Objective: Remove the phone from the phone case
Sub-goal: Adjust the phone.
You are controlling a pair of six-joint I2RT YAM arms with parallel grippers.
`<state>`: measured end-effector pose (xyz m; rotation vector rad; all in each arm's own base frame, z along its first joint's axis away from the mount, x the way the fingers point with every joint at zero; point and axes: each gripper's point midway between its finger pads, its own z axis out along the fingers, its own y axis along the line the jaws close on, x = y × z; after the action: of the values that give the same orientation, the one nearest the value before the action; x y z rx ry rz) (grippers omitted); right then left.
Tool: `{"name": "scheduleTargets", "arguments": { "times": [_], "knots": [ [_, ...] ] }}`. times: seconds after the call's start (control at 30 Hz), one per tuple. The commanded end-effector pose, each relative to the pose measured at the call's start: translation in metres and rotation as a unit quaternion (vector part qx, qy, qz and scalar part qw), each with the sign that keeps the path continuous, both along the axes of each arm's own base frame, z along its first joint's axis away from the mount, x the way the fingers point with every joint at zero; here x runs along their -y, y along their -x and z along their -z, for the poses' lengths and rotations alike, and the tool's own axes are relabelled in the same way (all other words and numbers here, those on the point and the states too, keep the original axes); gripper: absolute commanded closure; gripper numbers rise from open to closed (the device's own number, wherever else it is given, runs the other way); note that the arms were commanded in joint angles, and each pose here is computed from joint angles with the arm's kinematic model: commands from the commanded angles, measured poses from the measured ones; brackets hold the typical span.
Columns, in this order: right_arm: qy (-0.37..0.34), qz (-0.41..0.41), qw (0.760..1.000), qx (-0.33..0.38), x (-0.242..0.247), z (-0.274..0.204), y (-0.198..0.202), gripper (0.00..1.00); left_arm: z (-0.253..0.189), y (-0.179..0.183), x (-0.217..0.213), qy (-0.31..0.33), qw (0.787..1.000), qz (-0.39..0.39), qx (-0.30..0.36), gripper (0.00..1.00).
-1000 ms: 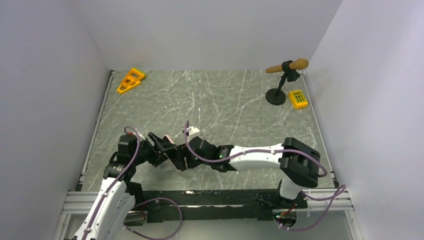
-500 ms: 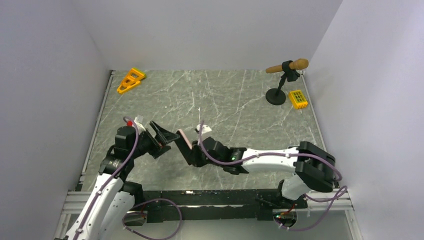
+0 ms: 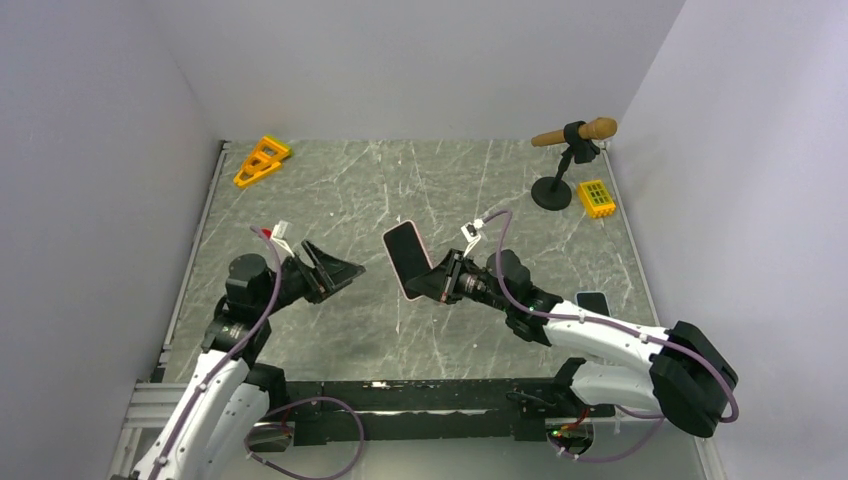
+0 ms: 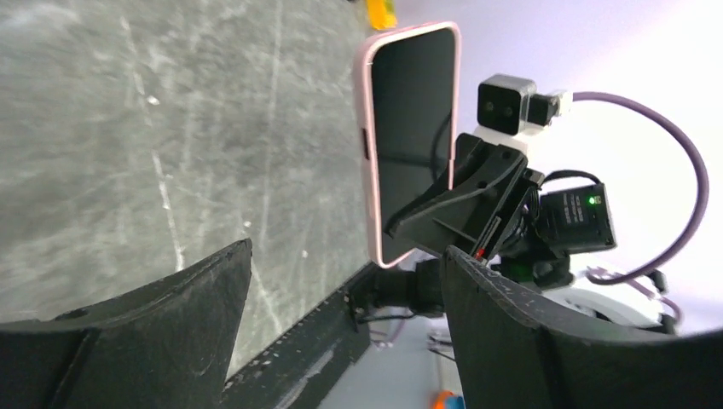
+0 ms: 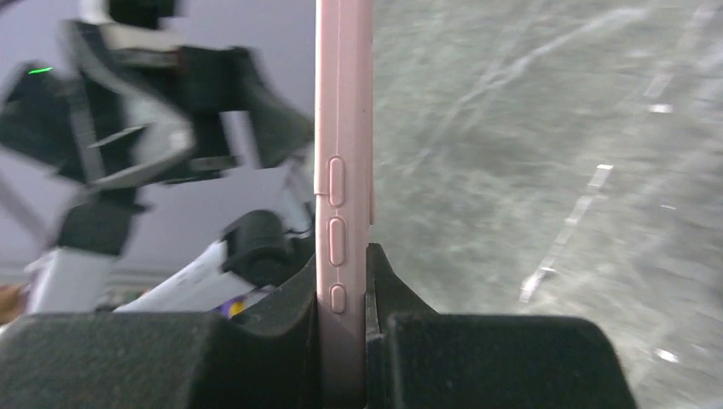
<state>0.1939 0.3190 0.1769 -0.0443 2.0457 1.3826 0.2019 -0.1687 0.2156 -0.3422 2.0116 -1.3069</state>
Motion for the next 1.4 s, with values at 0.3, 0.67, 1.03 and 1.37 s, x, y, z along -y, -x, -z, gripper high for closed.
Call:
{"name": "scheduleTargets", "arguments": {
  "times": [0.3, 0.67, 1.03, 1.37],
  "knots": [
    [-0.242, -0.166, 0.953, 0.073, -0.029, -0.122, 0.049, 1.0, -0.089, 0.016, 0.045, 0.143, 0.971, 0.105, 0.162, 0.38],
    [-0.232, -0.207, 0.947, 0.076, -0.057, -0.113, 0.074, 1.0, -0.102, 0.008, 0.055, 0.17, 0.966, 0.109, 0.164, 0.8],
    [0.103, -0.076, 0.988, 0.082, -0.003, -0.043, 0.026, 0.07, -0.107, 0.012, 0.056, 0.117, 0.961, 0.189, 0.162, 1.0],
    [0.006, -0.138, 0.984, 0.111, -0.006, -0.082, 0.054, 0.1, -0.109, 0.0, 0.046, 0.126, 0.976, 0.123, 0.131, 1.0]
  ]
}}
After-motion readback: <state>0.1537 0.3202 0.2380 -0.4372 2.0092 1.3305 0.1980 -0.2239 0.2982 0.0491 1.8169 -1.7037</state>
